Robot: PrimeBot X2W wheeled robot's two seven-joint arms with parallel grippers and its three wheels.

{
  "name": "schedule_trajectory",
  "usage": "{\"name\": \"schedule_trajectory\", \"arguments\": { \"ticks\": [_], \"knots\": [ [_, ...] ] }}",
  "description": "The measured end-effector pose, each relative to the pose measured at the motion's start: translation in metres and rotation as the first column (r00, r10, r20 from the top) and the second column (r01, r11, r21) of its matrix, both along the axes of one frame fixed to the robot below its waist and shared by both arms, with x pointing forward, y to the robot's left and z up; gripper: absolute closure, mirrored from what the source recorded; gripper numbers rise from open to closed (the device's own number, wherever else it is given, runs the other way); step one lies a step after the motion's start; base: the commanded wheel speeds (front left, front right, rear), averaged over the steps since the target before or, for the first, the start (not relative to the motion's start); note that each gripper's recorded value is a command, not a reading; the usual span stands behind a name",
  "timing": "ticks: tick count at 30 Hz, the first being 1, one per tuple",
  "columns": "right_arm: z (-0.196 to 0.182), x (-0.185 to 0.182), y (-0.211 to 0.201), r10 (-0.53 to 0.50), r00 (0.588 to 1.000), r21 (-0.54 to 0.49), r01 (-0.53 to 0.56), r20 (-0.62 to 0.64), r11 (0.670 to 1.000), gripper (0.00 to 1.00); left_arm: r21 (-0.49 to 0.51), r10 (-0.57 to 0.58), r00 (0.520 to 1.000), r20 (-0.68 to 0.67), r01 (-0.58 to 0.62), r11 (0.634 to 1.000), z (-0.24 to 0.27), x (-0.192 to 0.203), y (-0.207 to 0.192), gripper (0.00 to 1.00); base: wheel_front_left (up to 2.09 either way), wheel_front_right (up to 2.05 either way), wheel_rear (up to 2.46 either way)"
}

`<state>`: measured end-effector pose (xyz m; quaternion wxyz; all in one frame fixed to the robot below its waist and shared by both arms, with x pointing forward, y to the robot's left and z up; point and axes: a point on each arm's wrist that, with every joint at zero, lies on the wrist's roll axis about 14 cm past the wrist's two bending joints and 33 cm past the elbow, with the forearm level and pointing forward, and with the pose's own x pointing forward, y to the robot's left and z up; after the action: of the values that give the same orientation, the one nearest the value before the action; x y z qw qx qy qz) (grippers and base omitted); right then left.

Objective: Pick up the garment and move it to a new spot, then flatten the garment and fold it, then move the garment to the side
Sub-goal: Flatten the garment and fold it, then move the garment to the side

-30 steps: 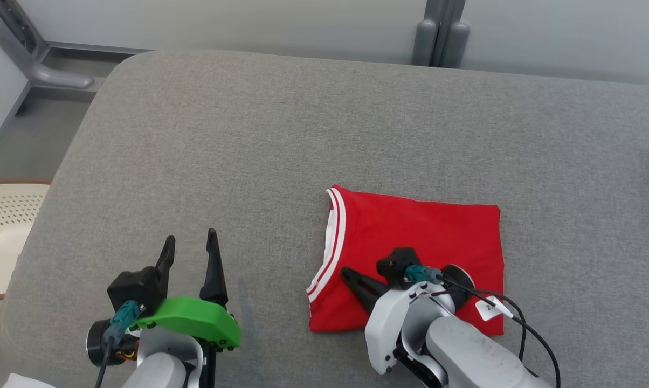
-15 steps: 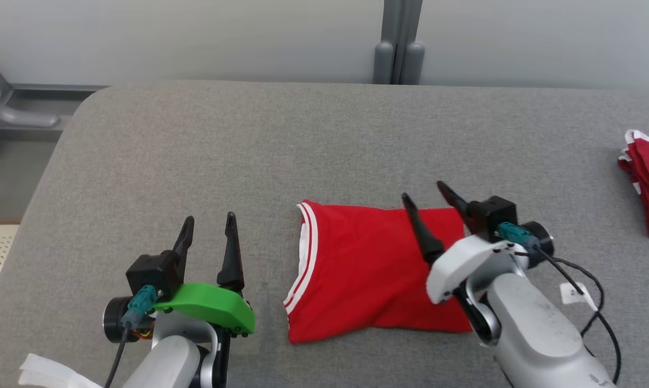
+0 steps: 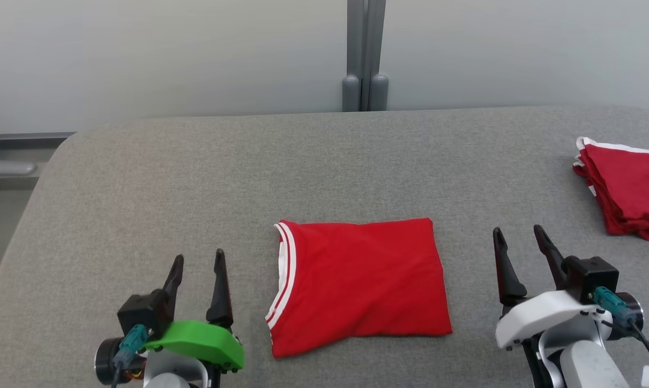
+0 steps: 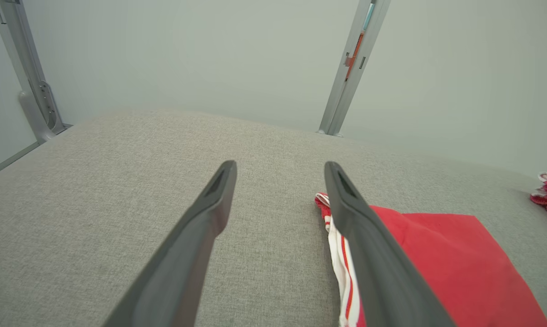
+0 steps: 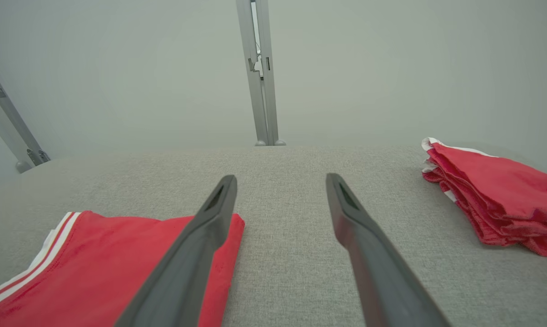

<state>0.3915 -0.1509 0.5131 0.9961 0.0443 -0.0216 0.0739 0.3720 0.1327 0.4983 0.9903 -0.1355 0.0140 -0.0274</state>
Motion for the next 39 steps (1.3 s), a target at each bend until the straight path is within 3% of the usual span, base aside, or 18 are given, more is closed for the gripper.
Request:
{"name": "schedule_trajectory", "arguments": {
  "ticks": [11, 30, 39],
  "knots": [
    [0.004, -0.024, 0.001, 0.004, 1.0, 0.068, -0.004, -0.001, 0.998, 0.0, 0.008, 0.037, 0.999, 0.006, -0.037, 0.999, -0.003, -0.011, 0.007, 0.0, 0.0, 0.0, 0.0],
    [0.001, -0.024, 0.004, 0.014, 1.0, 0.043, -0.013, -0.02, 0.999, 0.0, 0.026, 0.039, 0.999, 0.02, -0.039, 0.999, -0.001, -0.013, 0.009, 0.0, 0.0, 0.0, 0.0],
    [-0.016, -0.011, 0.001, 0.01, 0.989, -0.023, -0.013, -0.146, 1.0, 0.0, 0.031, 0.043, 0.999, 0.013, -0.043, 0.999, -0.005, -0.017, 0.013, 0.0, 0.0, 0.0, 0.0]
  ]
}}
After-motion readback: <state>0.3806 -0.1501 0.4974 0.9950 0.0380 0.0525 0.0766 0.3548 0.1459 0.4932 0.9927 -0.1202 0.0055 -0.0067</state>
